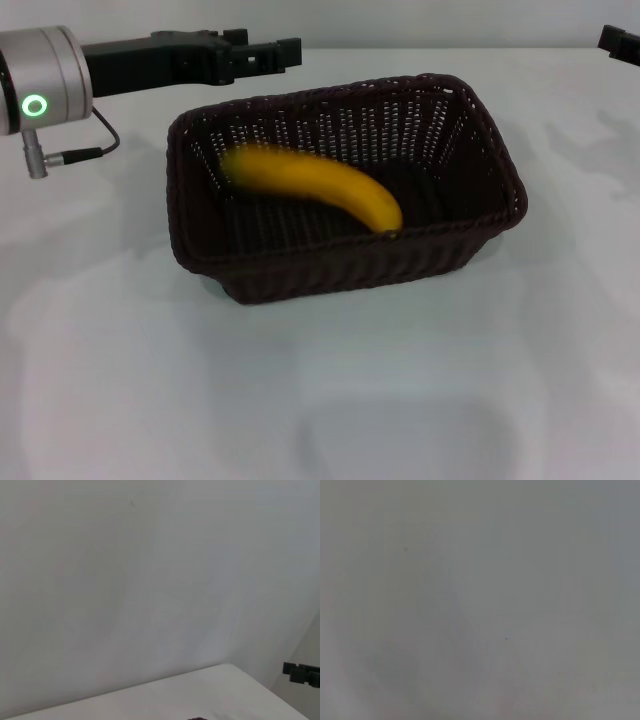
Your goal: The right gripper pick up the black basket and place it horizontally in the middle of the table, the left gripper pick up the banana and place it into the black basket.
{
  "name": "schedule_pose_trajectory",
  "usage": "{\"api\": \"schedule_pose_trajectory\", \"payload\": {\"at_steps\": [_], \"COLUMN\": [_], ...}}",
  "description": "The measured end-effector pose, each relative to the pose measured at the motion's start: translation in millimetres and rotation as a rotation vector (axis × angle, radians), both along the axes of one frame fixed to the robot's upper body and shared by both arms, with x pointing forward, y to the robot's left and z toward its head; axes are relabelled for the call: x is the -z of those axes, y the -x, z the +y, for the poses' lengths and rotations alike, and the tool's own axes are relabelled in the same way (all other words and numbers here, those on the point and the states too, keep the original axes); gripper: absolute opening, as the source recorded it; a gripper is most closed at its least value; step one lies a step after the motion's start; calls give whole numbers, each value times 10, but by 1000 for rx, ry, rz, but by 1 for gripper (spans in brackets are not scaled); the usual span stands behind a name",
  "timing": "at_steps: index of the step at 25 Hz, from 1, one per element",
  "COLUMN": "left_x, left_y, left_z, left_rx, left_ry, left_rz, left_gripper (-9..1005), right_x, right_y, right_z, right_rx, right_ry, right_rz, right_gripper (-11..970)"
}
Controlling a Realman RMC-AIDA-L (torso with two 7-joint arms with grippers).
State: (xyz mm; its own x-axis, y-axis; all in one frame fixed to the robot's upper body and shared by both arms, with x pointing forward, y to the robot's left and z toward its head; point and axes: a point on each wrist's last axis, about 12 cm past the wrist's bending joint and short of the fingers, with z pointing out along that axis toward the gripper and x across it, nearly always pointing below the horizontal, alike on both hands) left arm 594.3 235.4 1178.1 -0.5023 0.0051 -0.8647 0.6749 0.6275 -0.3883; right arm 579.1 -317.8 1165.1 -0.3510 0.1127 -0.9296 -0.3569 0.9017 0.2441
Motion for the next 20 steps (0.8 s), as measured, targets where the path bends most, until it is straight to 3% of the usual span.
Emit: {"api": "schedule_pose_trajectory", "payload": {"at_steps": [2, 9, 17, 20], "left_x": [-2, -61, -157, -182], "left_y": [-4, 10, 225, 345], "left_z": [8, 219, 704, 797], "left_rx": [-3, -98, -335, -379], "left_ry": [-2, -17, 18, 33], "left_rz": [-5, -115, -442, -581], "left_gripper": [880, 880, 880, 880], "right_x": [1, 14, 110, 135], "right_y": [1, -1, -22, -38], "right_z": [1, -30, -152, -190], "right_rx": [-1, 2, 25, 48], "right_ry": [3, 3, -74, -94], "right_rz": [-1, -18, -114, -183], "right_gripper": [857, 857, 857, 857]}}
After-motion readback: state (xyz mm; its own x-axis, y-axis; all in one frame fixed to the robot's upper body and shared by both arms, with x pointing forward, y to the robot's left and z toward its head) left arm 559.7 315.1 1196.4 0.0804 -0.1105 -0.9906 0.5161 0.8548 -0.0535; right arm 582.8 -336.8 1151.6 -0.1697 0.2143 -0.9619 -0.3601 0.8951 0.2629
